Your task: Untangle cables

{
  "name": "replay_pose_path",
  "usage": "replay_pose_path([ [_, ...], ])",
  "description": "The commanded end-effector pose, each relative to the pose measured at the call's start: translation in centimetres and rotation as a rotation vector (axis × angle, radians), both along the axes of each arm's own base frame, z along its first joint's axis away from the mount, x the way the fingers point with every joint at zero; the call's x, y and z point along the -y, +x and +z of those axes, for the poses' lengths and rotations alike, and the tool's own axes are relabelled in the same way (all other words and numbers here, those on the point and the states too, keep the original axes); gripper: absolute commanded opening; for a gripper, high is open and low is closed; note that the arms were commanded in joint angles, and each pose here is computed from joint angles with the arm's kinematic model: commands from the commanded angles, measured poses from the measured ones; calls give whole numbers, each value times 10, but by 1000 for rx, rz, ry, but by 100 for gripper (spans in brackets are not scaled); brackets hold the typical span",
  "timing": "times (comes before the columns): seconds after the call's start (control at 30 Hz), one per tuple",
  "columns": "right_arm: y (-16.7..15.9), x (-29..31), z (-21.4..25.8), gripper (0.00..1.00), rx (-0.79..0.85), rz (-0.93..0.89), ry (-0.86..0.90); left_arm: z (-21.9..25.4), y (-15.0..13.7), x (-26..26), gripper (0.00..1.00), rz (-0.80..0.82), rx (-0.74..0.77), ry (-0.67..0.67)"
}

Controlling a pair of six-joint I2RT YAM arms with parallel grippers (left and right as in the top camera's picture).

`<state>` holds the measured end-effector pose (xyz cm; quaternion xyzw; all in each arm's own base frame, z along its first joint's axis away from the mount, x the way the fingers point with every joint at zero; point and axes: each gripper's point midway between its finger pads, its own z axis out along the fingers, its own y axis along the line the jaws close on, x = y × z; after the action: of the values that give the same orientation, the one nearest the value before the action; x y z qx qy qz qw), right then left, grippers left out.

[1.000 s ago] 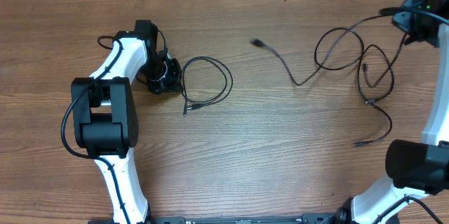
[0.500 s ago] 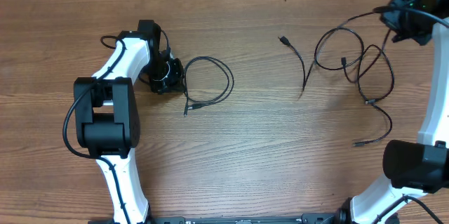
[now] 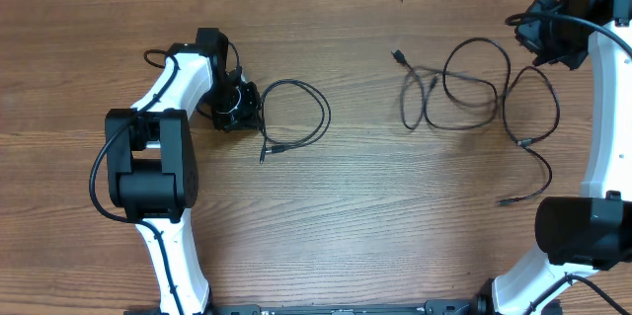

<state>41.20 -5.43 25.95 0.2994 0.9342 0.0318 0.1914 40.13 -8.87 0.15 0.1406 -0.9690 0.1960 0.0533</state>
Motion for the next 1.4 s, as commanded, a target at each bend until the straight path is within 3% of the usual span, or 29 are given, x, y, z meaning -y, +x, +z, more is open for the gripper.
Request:
replay_pose_path([
  [0.0,1,-2,3,24,17,7,0,-23,-13,-1,10,-27,-54,24],
  [0.1,4,-2,4,48,29,6,-1,-23,-14,-1,10,-28,-60,24],
  [0.17,5,-2,5,52,33,8,0,-23,-15,-1,10,-28,-62,24],
  [0.57,11,-46,-18,51,17,112,169,-23,-13,-1,12,-28,-53,24],
  [0.67,16,-67,-34,41,11,160,208,-23,-13,-1,12,-28,-54,24],
  [0.73,19,-84,-48,38,4,198,227,-23,-13,-1,13,-28,-54,24],
  [1.2,6,-223,-102,38,9,522,262,-23,-10,0,25,-28,-43,23],
  [1.27,2,-242,-103,42,21,566,263,-23,-10,0,28,-28,-43,24],
  [1.37,-2,-265,-103,51,44,621,266,-24,-10,0,48,-28,-42,23],
])
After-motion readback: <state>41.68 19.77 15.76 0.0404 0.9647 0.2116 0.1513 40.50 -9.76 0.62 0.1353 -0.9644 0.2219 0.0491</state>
